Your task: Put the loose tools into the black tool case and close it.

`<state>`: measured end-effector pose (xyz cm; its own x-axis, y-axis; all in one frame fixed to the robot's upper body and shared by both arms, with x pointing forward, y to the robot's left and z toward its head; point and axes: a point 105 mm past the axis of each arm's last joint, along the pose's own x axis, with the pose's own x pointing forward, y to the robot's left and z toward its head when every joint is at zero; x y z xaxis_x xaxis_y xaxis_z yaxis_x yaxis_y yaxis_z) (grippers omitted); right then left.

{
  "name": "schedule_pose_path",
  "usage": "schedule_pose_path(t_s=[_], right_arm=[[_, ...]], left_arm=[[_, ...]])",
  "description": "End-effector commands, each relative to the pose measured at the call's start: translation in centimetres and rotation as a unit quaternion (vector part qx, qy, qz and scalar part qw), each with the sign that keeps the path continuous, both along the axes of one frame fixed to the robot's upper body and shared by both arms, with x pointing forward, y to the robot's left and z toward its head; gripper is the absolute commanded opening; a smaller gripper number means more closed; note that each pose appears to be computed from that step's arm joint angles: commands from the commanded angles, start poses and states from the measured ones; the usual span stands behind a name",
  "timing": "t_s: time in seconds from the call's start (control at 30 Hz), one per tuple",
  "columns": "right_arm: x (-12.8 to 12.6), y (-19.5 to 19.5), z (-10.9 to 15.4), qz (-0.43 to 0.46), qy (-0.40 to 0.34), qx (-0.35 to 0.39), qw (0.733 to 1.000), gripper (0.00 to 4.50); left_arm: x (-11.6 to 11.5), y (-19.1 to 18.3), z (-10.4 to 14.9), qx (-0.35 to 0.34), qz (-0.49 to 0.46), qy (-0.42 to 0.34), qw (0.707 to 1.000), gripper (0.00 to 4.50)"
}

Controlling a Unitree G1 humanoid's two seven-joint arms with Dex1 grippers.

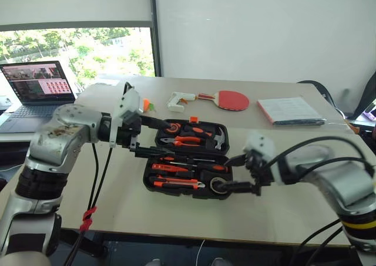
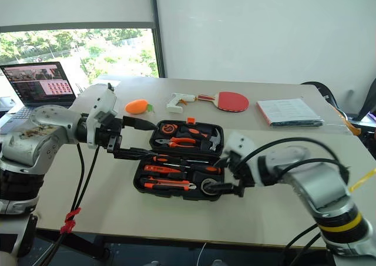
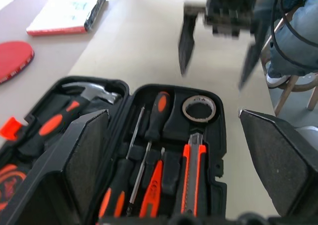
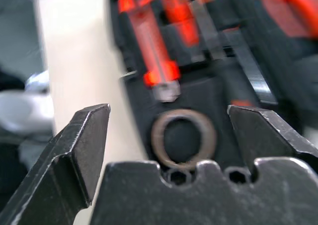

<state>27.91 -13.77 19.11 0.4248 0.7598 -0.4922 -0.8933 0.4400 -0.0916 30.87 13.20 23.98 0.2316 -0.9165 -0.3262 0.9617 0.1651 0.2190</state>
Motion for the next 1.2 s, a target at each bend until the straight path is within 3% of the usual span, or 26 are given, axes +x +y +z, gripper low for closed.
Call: schedule_pose_path(t_s=[0.03, 0.33, 0.73, 1.0, 1.2], right_arm=[[0.4, -3.5, 1.0, -0.08, -0.012, 0.017, 0.997, 3.02], [2.8, -6.8, -2.9, -0.167, -0.03, -0.011, 0.985, 0.01], [5.6, -4.8, -5.9, -0.147, -0.038, -0.033, 0.988, 0.0], [6.4, -3.0, -6.4, -0.125, -0.04, -0.032, 0.991, 0.0], [5.2, -1.1, -6.2, -0.075, -0.03, -0.011, 0.997, 0.0]], left_arm=[[1.2, 3.0, -1.1, 0.009, 0.068, -0.002, 0.998, 3.37], [3.5, 8.6, -7.7, 0.128, 0.157, 0.006, 0.979, 0.09], [6.7, 6.5, -10.6, 0.138, 0.184, 0.007, 0.973, 0.03], [6.1, 4.3, -11.3, 0.12, 0.146, 0.023, 0.982, 0.03], [5.4, 4.2, -11.3, 0.117, 0.13, 0.029, 0.984, 0.03]])
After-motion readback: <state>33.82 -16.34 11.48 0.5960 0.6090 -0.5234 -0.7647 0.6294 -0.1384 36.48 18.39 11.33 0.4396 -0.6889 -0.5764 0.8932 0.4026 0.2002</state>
